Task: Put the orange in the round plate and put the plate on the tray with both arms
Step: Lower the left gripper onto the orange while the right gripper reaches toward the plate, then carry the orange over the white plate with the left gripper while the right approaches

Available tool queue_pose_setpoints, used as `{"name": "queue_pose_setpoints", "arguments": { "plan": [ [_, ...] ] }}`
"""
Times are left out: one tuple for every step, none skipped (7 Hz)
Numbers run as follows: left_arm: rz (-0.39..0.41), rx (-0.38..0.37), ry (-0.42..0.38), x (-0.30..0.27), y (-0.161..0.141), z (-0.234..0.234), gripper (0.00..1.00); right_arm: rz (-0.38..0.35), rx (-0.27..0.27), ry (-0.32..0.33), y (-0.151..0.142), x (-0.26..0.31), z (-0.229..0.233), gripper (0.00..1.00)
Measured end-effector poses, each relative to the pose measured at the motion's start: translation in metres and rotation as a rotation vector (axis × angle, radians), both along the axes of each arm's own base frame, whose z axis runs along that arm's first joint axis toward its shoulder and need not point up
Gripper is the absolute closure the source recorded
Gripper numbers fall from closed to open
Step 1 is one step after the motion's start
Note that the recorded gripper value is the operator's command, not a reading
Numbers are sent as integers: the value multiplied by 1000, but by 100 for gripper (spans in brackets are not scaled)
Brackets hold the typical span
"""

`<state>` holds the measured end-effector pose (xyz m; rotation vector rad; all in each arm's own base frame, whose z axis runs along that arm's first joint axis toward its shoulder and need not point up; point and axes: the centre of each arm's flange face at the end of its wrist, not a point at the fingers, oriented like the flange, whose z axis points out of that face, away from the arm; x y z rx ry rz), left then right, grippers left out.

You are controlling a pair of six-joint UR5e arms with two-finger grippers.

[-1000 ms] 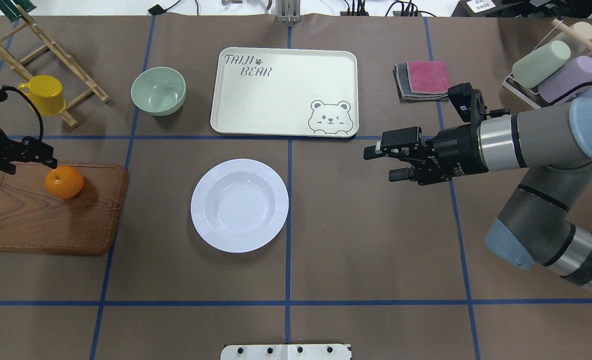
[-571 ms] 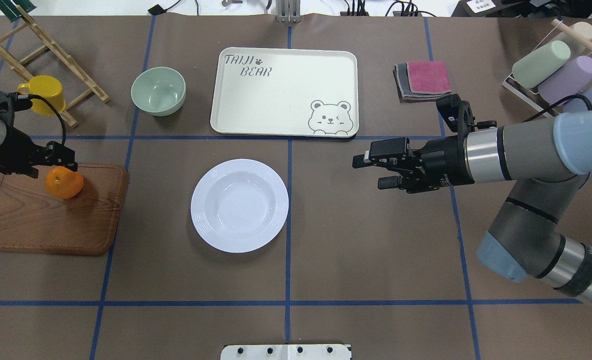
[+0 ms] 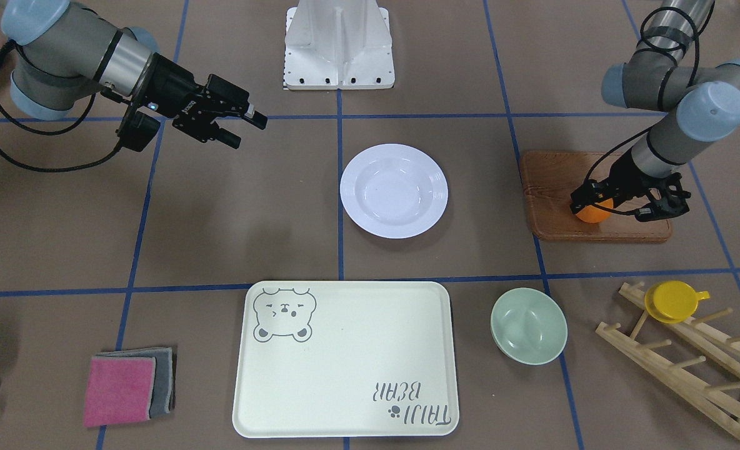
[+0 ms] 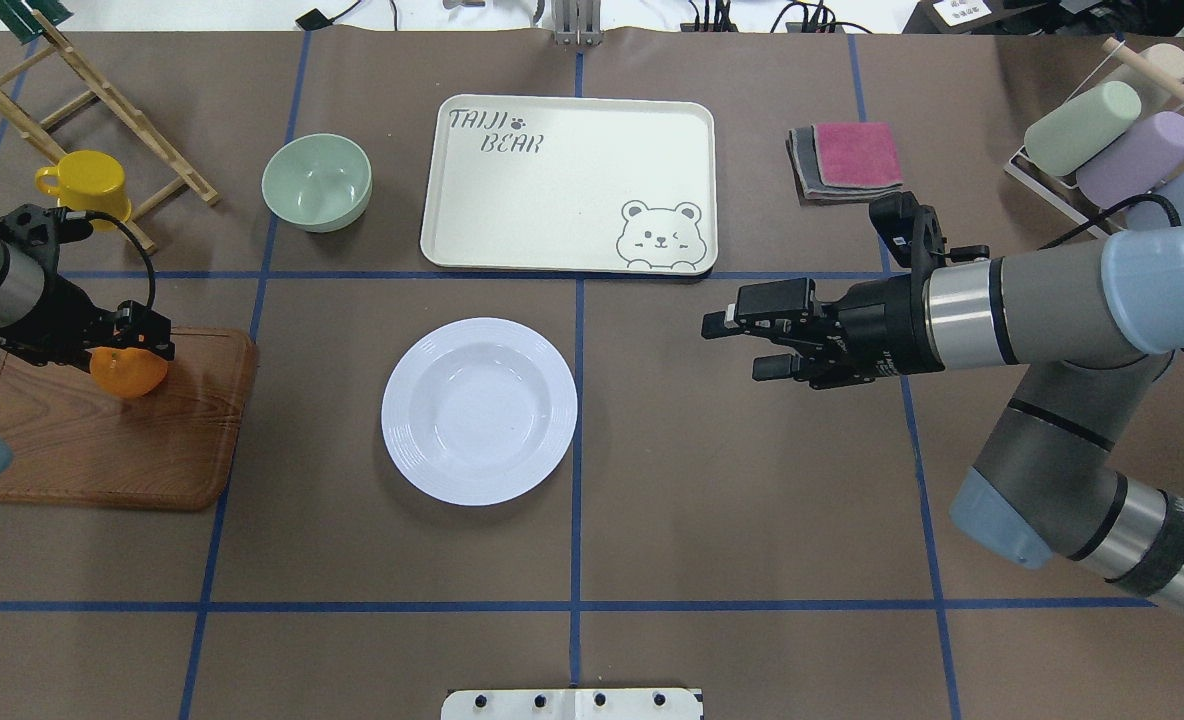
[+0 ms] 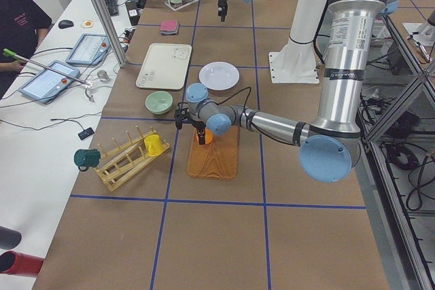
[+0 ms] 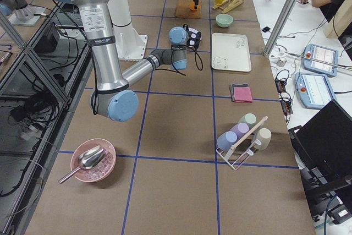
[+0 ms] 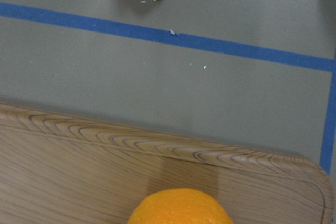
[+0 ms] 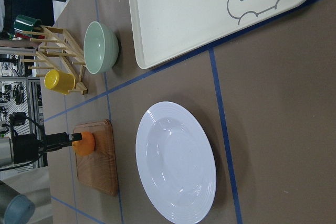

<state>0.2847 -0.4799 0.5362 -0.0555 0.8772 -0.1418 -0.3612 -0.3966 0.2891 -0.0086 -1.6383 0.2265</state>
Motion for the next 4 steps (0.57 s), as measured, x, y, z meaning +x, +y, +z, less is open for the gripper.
{"name": "queue_pose_setpoints", "arguments": {
  "plan": [
    [2,-7,5,7,1,-4,24,-3,2,1,1,-2,0,0],
    [1,-10,14,13,-1,-14,26,-1,8,-1,3,-8,-1,0],
    [2,-12,22,21,-8,-32,28,21,18,-17,5,-22,-8,0],
    [-2,-24,25,30,-18,-60,27,58,33,-53,10,-42,-16,0]
  ]
}}
